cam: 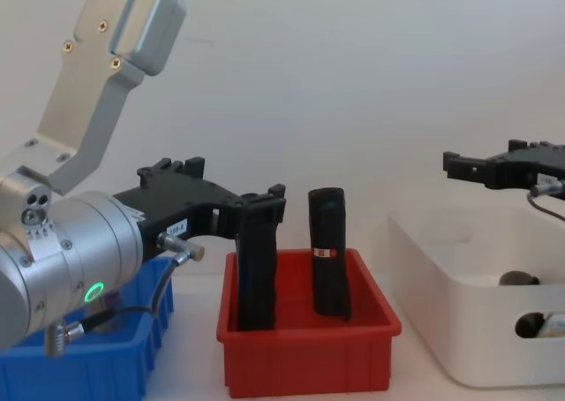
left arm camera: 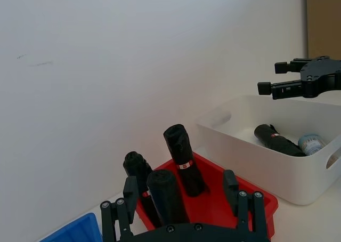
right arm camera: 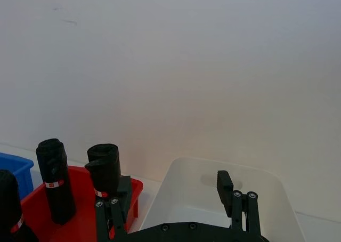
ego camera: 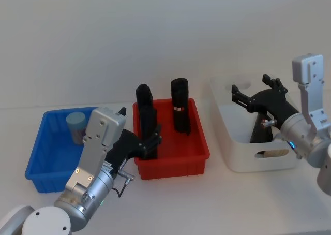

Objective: Pick the cotton swabs from the blue box and place them into the white box.

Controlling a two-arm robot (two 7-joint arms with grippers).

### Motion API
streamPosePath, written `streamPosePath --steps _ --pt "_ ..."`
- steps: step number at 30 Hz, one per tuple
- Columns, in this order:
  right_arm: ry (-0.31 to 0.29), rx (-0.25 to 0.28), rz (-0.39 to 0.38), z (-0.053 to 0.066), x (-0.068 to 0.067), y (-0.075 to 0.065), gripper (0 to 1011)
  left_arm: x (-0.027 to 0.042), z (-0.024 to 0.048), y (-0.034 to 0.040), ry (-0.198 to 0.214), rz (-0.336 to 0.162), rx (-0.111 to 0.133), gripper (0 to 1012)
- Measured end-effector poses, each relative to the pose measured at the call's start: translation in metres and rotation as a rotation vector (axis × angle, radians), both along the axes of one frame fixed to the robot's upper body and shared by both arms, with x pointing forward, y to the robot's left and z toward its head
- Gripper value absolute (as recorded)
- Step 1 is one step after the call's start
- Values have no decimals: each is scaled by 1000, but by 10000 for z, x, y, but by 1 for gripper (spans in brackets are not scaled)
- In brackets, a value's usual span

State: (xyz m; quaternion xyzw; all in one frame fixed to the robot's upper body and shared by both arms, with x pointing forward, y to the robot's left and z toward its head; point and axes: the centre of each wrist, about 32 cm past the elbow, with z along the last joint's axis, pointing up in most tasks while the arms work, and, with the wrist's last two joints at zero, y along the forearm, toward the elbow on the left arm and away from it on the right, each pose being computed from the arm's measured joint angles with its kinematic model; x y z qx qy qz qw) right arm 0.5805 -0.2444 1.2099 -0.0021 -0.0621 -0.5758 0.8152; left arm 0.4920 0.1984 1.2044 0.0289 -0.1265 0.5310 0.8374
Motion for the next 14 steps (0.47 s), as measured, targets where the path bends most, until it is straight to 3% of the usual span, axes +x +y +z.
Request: streamPosePath --steps 14 --pt "-4 1 1 5 -6 -3 1002 0 0 0 0 0 0 1004"
